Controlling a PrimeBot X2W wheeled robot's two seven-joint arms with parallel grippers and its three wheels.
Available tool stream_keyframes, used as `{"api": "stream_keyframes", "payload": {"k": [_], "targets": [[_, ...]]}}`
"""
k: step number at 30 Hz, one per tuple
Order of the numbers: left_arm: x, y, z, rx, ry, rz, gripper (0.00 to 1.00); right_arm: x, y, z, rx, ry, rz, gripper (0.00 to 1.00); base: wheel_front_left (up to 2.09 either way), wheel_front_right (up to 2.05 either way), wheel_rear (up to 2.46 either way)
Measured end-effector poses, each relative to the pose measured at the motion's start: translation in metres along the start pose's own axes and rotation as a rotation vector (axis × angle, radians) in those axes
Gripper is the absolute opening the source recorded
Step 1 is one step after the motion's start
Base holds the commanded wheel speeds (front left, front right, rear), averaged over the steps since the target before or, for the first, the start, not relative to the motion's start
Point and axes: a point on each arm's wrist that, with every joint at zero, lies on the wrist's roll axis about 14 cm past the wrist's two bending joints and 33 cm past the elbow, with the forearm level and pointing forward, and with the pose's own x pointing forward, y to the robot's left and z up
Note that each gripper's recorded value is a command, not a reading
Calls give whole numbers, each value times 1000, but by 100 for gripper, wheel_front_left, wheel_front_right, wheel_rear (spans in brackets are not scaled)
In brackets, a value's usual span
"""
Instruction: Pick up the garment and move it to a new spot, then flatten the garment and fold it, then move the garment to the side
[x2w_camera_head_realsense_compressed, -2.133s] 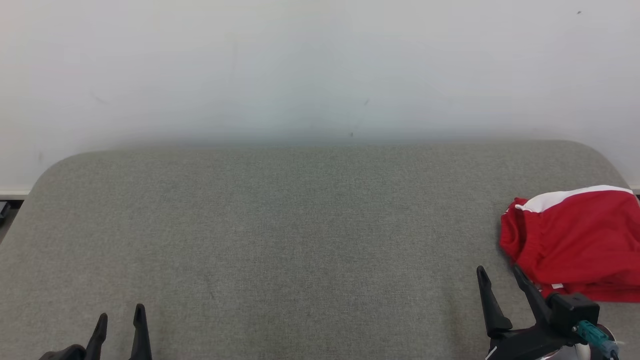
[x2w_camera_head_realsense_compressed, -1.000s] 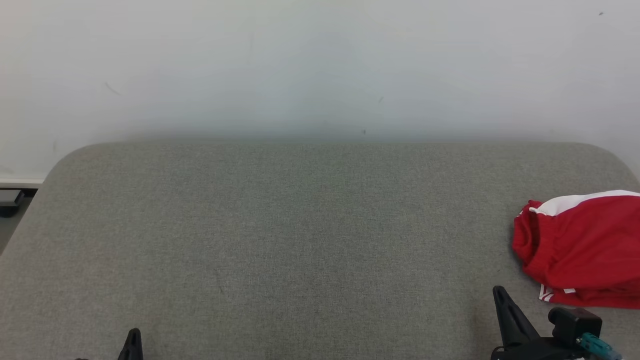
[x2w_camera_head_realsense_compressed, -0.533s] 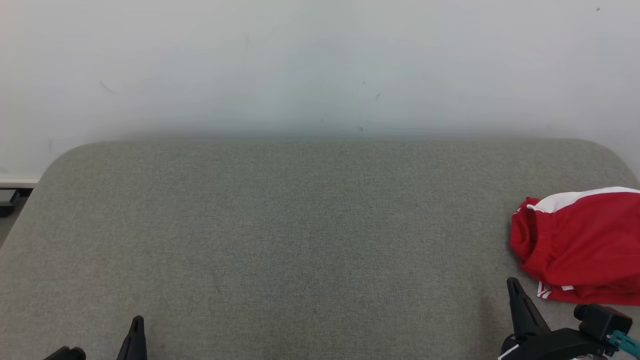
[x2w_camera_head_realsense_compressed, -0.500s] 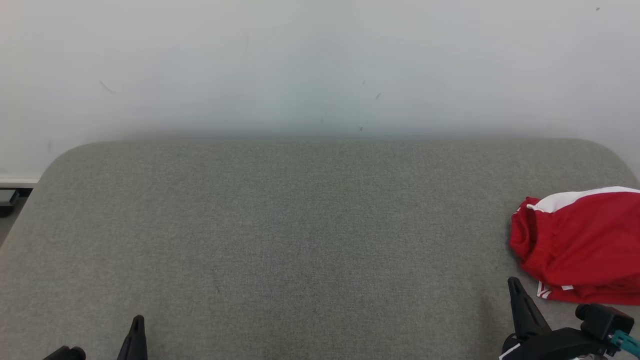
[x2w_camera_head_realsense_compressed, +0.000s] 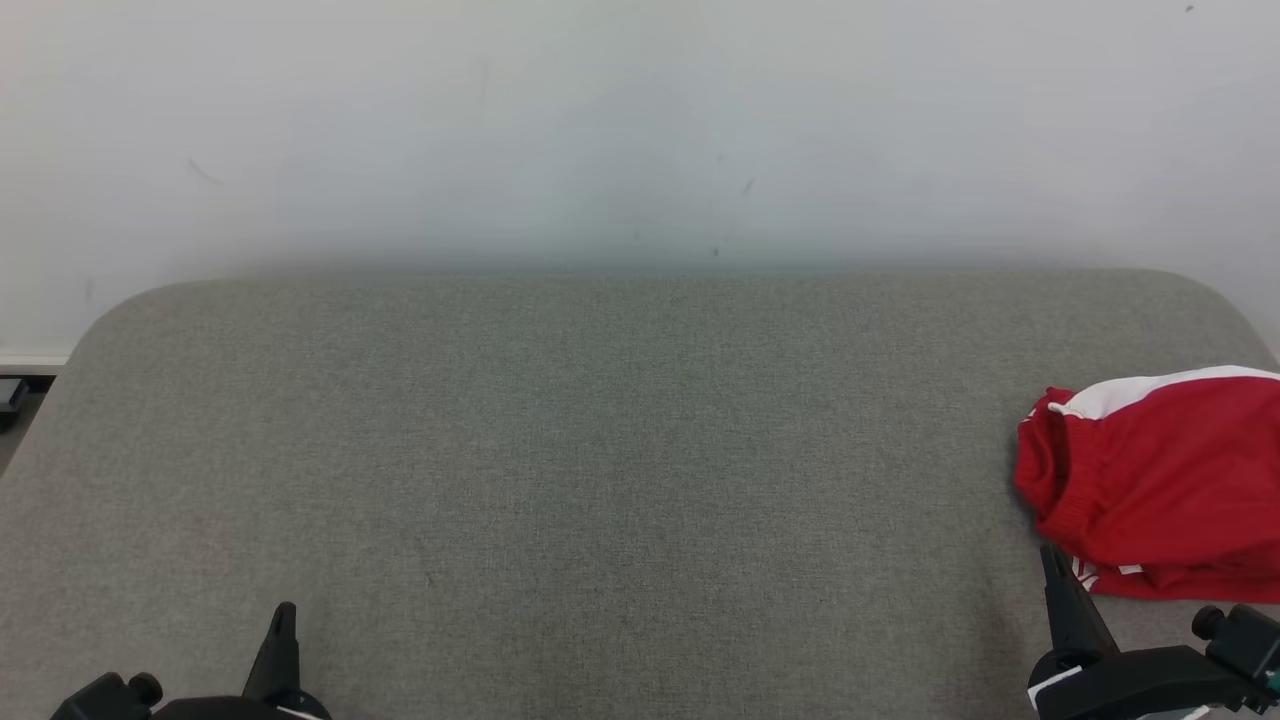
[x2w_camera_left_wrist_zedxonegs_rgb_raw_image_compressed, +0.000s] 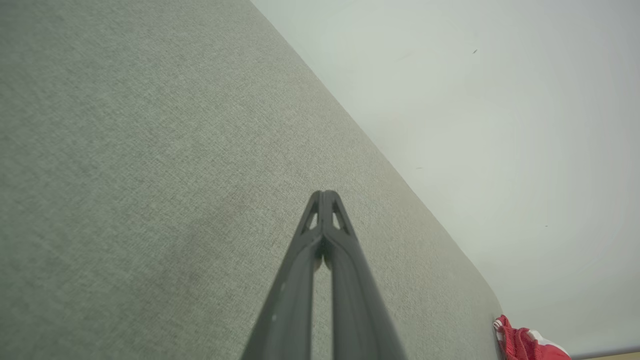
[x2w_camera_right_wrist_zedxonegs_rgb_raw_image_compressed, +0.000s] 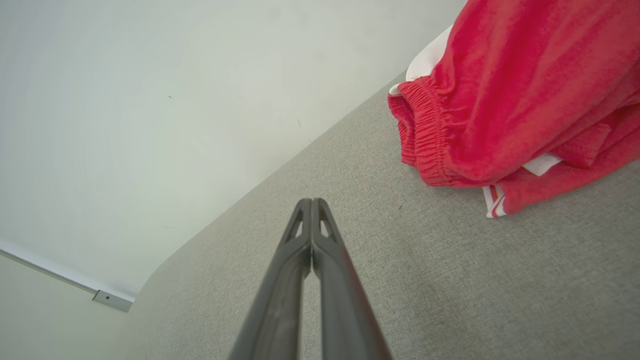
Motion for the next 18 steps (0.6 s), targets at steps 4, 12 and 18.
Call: {"api": "stream_keyframes", "payload": {"k": [4,12,18], "targets": [[4,-5,1,-48,4,-11,0,0,-2,3,56,-5,-6,0,0,0,0],[10,-12,2,-149,15,-30,0,0,-4,9,159,-21,-14,0,0,0,0],[13,-18,3,-218,21,-47,0,0,-6,13,230,-30,-18,0,0,0,0]]}}
